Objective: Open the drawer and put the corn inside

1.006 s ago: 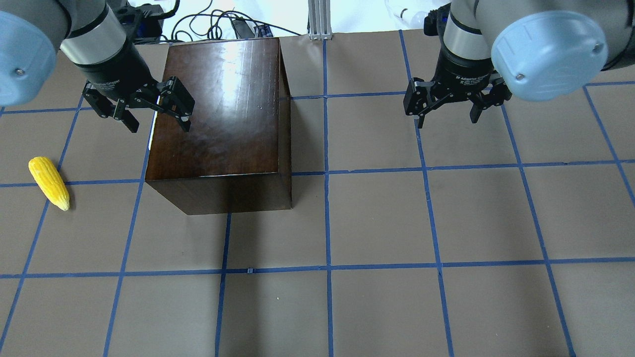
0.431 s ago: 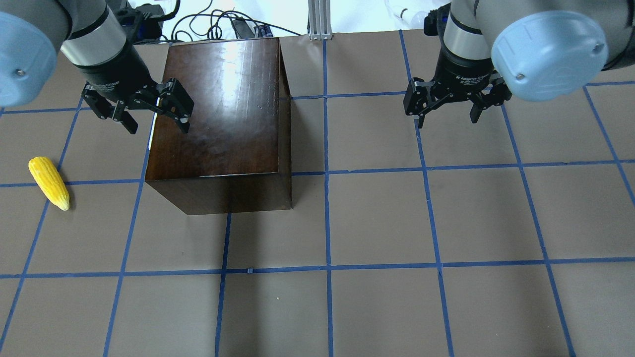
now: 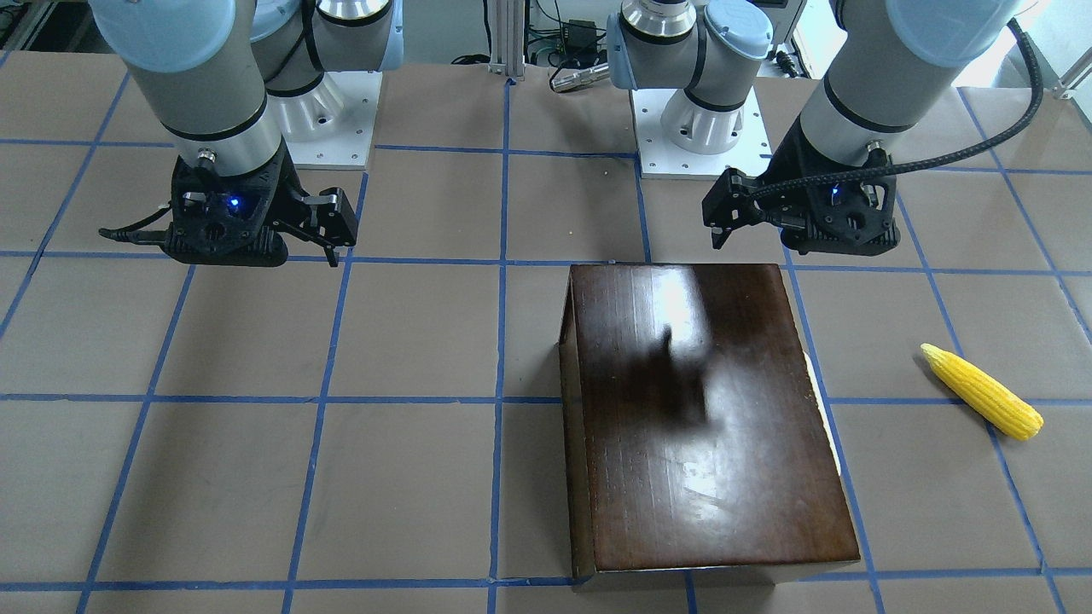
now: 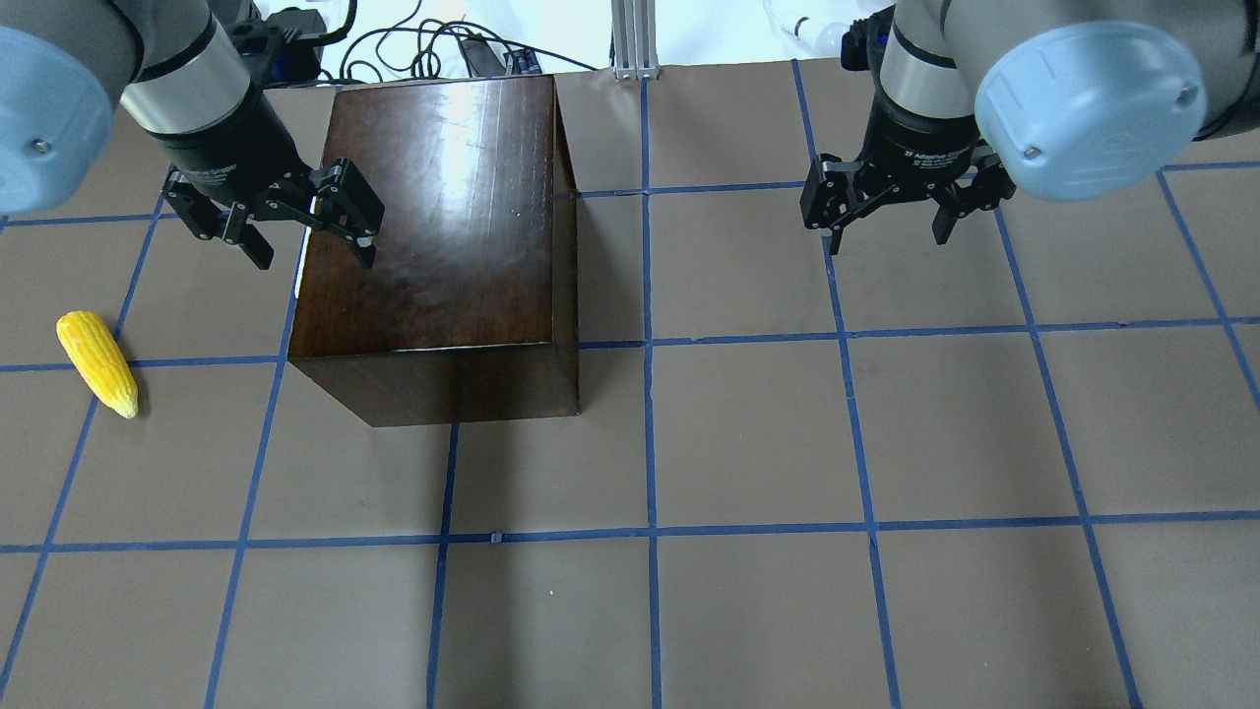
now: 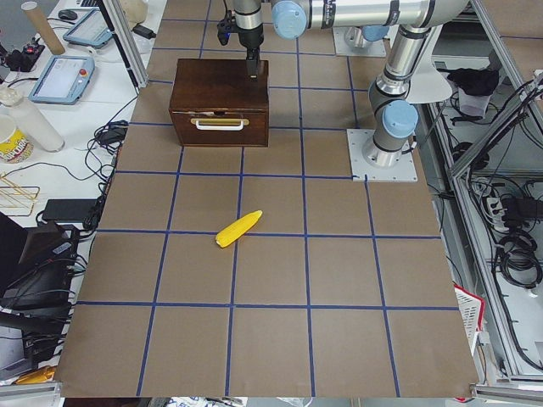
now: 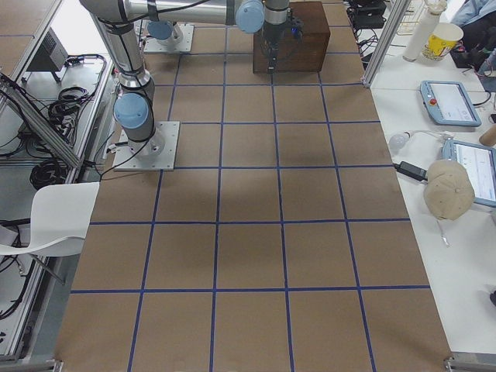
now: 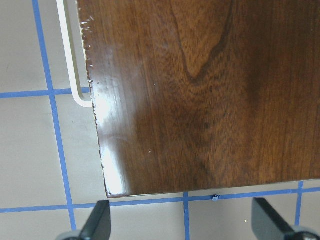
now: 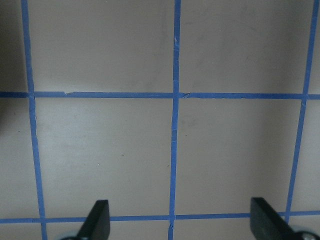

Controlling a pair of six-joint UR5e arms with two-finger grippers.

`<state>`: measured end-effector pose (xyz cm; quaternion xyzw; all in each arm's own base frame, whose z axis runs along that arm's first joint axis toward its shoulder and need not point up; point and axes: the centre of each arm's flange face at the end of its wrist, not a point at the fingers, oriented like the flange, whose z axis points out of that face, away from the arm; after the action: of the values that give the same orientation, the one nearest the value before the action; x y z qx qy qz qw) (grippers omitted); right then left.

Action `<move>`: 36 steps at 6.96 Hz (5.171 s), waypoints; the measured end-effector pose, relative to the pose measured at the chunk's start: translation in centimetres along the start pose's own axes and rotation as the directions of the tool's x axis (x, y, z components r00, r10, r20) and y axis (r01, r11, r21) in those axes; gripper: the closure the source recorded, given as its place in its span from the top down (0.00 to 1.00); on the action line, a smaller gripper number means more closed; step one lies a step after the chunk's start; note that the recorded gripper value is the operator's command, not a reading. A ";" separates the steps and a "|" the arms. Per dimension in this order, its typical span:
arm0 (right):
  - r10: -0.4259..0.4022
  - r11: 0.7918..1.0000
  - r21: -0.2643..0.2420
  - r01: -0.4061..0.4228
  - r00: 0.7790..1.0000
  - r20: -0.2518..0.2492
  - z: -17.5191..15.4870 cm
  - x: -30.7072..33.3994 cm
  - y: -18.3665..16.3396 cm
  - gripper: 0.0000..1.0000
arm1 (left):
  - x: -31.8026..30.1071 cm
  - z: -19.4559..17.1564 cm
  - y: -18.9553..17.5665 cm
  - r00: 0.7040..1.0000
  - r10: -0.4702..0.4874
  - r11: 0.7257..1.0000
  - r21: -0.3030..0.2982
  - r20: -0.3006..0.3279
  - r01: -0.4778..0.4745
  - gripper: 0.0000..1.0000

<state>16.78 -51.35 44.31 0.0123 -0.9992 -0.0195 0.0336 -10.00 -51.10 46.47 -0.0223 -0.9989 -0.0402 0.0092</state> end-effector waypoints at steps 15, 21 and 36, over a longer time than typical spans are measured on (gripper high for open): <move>0.000 1.000 0.000 0.000 1.000 0.000 0.0 0.0 0.0 1.00 | -4.8 -2.0 -0.5 0.997 -0.056 0.998 0.038 0.044 0.054 1.00; 0.000 1.000 0.000 0.000 1.000 -0.002 0.0 0.0 0.0 1.00 | -19.6 -2.4 -3.0 0.996 -0.045 0.999 0.035 0.074 0.042 1.00; 0.000 1.000 -0.001 0.000 1.000 0.000 0.0 0.0 0.0 1.00 | -20.4 13.9 -14.3 0.956 0.070 0.996 0.063 -0.284 -0.055 1.00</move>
<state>16.78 -51.35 44.30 0.0123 -0.9992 -0.0198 0.0336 9.51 -65.16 31.04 -0.0476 -0.9866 -0.0153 0.1553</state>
